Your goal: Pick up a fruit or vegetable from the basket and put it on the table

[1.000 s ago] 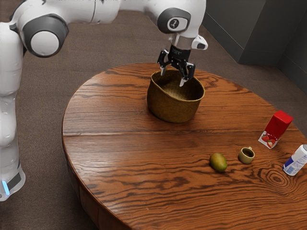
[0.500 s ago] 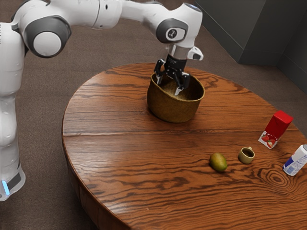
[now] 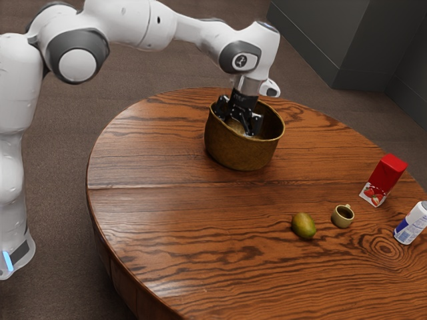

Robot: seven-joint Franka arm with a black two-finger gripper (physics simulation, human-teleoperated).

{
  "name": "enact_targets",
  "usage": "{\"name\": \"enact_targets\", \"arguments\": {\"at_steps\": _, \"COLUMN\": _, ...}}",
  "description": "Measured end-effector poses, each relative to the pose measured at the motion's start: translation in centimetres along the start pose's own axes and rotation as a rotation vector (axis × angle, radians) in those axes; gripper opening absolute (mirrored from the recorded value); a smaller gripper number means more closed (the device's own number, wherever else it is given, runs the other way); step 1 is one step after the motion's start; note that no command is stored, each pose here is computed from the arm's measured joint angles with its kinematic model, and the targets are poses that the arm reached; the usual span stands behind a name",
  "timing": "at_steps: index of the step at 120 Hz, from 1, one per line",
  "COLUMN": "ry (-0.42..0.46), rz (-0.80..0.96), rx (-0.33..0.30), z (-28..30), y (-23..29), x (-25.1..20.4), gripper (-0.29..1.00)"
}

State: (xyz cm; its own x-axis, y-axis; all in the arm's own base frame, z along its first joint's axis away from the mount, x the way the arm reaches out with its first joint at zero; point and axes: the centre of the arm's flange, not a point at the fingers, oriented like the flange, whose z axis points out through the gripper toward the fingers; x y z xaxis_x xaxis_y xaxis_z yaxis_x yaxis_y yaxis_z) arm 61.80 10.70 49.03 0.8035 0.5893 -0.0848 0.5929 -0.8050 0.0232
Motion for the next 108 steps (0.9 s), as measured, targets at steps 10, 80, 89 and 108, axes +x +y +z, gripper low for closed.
{"name": "enact_targets", "arguments": {"at_steps": 10, "ry": -0.008, "rz": 0.001, "rx": -0.001, "z": 0.6, "y": 0.1, "x": 0.2, "gripper": 0.7}}
{"name": "enact_targets", "arguments": {"at_steps": 80, "ry": -0.041, "rz": -0.01, "rx": -0.009, "z": 3.7, "y": -0.5, "x": 1.0, "gripper": 0.7}}
{"name": "enact_targets", "arguments": {"at_steps": 89, "ry": -0.045, "rz": -0.008, "rx": -0.009, "z": 4.1, "y": -0.4, "x": 1.1, "gripper": 0.7}}
{"name": "enact_targets", "arguments": {"at_steps": 108, "ry": -0.049, "rz": -0.013, "rx": -0.008, "z": 4.5, "y": -0.7, "x": 1.4, "gripper": 0.7}}
